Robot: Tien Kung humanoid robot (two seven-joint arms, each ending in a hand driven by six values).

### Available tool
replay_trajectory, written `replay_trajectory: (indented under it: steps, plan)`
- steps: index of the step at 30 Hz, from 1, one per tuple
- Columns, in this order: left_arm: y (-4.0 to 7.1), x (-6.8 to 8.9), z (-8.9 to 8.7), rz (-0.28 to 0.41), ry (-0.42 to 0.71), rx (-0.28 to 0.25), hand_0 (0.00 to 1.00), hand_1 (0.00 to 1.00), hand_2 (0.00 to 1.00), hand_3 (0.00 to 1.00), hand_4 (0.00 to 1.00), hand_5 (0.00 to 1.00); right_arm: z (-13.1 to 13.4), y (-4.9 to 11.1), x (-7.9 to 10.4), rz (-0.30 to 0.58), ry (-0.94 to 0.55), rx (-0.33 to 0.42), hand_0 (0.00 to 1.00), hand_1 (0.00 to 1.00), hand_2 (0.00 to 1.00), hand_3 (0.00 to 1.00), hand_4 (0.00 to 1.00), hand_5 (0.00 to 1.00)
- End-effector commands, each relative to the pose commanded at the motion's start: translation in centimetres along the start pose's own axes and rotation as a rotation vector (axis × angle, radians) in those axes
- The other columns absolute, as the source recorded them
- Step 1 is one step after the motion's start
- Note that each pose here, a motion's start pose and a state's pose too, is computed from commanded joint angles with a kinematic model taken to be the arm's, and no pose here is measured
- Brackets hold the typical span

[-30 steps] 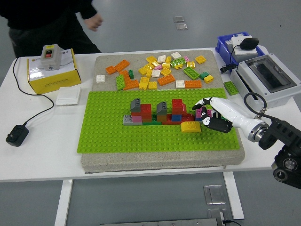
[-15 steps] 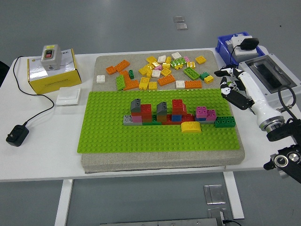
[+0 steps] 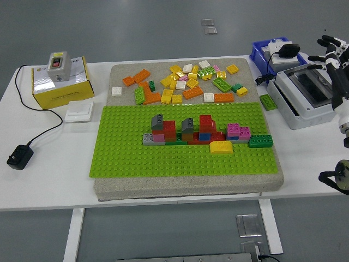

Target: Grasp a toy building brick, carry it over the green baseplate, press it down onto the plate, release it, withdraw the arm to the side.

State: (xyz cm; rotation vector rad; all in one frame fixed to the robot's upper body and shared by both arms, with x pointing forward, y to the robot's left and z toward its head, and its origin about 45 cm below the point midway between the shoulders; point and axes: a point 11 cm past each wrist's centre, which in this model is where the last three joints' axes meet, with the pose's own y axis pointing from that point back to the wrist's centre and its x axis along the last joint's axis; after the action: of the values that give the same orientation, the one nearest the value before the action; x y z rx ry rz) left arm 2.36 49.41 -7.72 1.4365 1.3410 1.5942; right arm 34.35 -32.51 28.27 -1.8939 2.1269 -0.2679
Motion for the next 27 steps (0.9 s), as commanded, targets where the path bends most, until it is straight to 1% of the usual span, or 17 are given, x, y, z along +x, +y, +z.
replay_trajectory:
  steps: [3, 4, 7, 10, 11, 16, 17, 21, 22, 27]
  plan:
    - [0.0, -0.1, 0.2, -0.002, -0.001, -0.004, 0.68, 0.635, 0.556, 0.627, 0.145, 0.53, -0.2, 0.0, 0.1, 0.015, -0.047, -0.003, 0.478, 0.57, 0.708, 0.674, 0.402, 0.473]
    - [0.0, -0.1, 0.2, -0.002, -0.001, -0.005, 0.684, 0.639, 0.557, 0.623, 0.15, 0.529, -0.3, 0.0, 0.2, 0.018, -0.052, -0.004, 0.621, 0.636, 0.718, 0.674, 0.428, 0.507]
    - [0.1, -0.1, 0.3, -0.001, 0.0, -0.007, 0.684, 0.639, 0.557, 0.623, 0.15, 0.529, -0.2, 0.0, 0.1, 0.015, -0.049, -0.015, 0.621, 0.636, 0.718, 0.674, 0.428, 0.507]
    - [0.1, 0.0, 0.3, 0.0, 0.001, -0.006, 0.684, 0.639, 0.557, 0.623, 0.15, 0.529, -0.1, 0.2, -0.5, -0.012, -0.012, -0.037, 0.621, 0.636, 0.718, 0.674, 0.428, 0.507]
    - [0.1, 0.0, 0.3, 0.001, 0.001, -0.006, 0.698, 0.645, 0.559, 0.618, 0.159, 0.521, -0.1, 0.3, -0.8, -0.023, 0.002, -0.043, 0.749, 0.685, 0.729, 0.677, 0.476, 0.598]
    - [0.3, 0.1, 0.9, 0.002, 0.003, -0.015, 0.698, 0.645, 0.559, 0.618, 0.159, 0.521, -0.2, 0.5, -1.5, -0.045, 0.041, -0.041, 0.749, 0.685, 0.729, 0.677, 0.476, 0.598]
    - [0.3, 0.1, 1.0, 0.002, 0.003, -0.016, 0.717, 0.658, 0.565, 0.619, 0.167, 0.517, -0.3, 0.5, -1.5, -0.044, 0.04, -0.038, 0.853, 0.74, 0.781, 0.734, 0.528, 0.715]
    - [0.4, 0.2, 1.3, 0.005, 0.006, -0.021, 0.717, 0.658, 0.565, 0.619, 0.167, 0.517, -0.3, 0.5, -1.5, -0.037, 0.035, -0.032, 0.853, 0.74, 0.781, 0.734, 0.528, 0.715]
    - [0.4, 0.3, 1.3, 0.006, 0.008, -0.021, 0.727, 0.672, 0.586, 0.621, 0.166, 0.515, -0.2, 0.5, -1.4, -0.033, 0.031, -0.034, 0.892, 0.772, 0.817, 0.8, 0.603, 0.877]
    - [0.2, 0.3, 0.6, 0.006, 0.011, -0.005, 0.727, 0.672, 0.586, 0.621, 0.166, 0.515, 0.0, 0.6, -1.2, -0.021, 0.018, -0.042, 0.892, 0.772, 0.817, 0.8, 0.603, 0.877]
